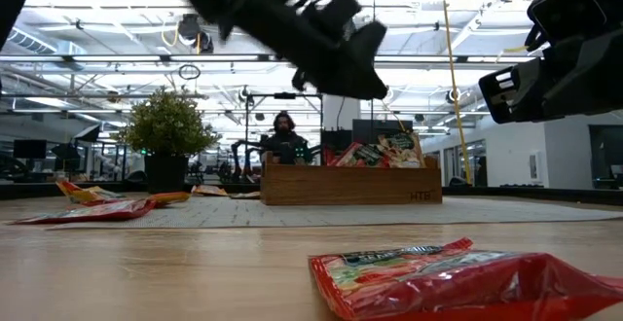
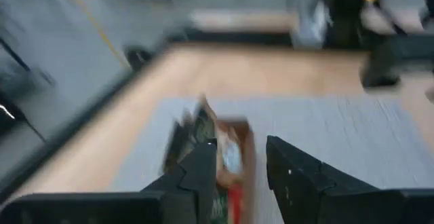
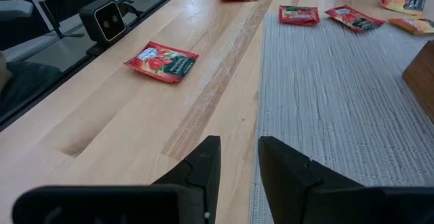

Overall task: Pick & Place Tea
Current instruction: Put the red tea bag into the middle section of the wooden organizer

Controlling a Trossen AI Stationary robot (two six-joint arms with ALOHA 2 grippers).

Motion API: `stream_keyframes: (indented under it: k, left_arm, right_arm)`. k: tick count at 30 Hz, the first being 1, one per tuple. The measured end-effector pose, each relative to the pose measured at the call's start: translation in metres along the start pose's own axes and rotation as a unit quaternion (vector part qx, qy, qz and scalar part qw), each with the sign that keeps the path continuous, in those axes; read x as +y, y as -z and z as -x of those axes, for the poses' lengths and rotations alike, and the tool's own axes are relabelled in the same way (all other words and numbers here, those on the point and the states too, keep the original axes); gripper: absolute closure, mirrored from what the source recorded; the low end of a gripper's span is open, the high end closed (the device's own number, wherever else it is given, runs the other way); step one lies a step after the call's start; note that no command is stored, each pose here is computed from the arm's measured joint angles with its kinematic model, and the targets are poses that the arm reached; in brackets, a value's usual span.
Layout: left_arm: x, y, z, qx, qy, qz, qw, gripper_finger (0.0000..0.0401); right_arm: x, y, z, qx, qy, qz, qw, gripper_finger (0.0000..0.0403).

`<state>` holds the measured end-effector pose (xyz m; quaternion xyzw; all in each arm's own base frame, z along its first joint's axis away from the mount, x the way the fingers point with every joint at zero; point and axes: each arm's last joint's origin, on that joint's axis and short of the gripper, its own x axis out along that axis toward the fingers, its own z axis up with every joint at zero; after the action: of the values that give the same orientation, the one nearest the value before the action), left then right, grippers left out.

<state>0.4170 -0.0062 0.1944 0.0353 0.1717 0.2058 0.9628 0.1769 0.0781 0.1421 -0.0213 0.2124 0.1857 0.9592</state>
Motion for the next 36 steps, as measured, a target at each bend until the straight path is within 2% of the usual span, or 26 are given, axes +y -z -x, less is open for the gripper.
stream_keyframes:
  k: [4,7,10,14,16,19,22,24,26,31,36]
  left_arm:
    - [0.016,-0.040,-0.004,0.156,0.048,-0.021,0.986,0.0292]
    - [0.020,-0.054,-0.008,0.214,0.104,-0.065,0.969,0.0337]
    - [0.017,-0.056,-0.013,0.242,0.140,-0.101,0.955,0.0389]
    - [0.016,-0.055,-0.019,0.238,0.148,-0.177,0.944,0.0391]
    - [0.018,-0.054,-0.020,0.237,0.135,-0.192,0.943,0.0391]
    - [0.025,-0.056,-0.022,0.239,0.121,-0.172,0.948,0.0375]
    - [0.041,-0.055,-0.025,0.260,0.115,-0.123,0.951,0.0338]
    - [0.055,-0.055,-0.029,0.265,0.134,-0.077,0.952,0.0306]
    - [0.064,-0.051,-0.034,0.272,0.159,-0.057,0.947,0.0272]
    - [0.066,-0.033,-0.048,0.290,0.181,-0.084,0.936,0.0209]
    - [0.064,-0.027,-0.055,0.281,0.188,-0.102,0.936,0.0191]
  right_arm:
    - [0.000,0.000,0.000,0.002,0.000,-0.005,1.000,0.0312]
    - [0.000,0.000,0.000,0.002,0.000,-0.006,1.000,0.0312]
    - [0.000,0.000,0.000,0.002,0.000,-0.007,1.000,0.0312]
    - [0.000,0.000,0.000,0.002,0.000,-0.007,1.000,0.0312]
    - [0.000,0.000,0.000,0.002,0.000,-0.007,1.000,0.0312]
    - [0.000,0.000,0.000,0.002,-0.001,-0.007,1.000,0.0312]
    - [0.000,0.001,0.000,0.003,-0.002,-0.007,1.000,0.0312]
    - [0.000,0.000,0.000,0.003,-0.002,-0.007,1.000,0.0312]
    - [0.000,0.001,0.000,0.003,-0.002,-0.007,1.000,0.0312]
    - [0.000,0.001,0.000,0.004,-0.002,-0.007,1.000,0.0312]
    - [0.000,0.001,0.000,0.006,-0.002,-0.007,1.000,0.0312]
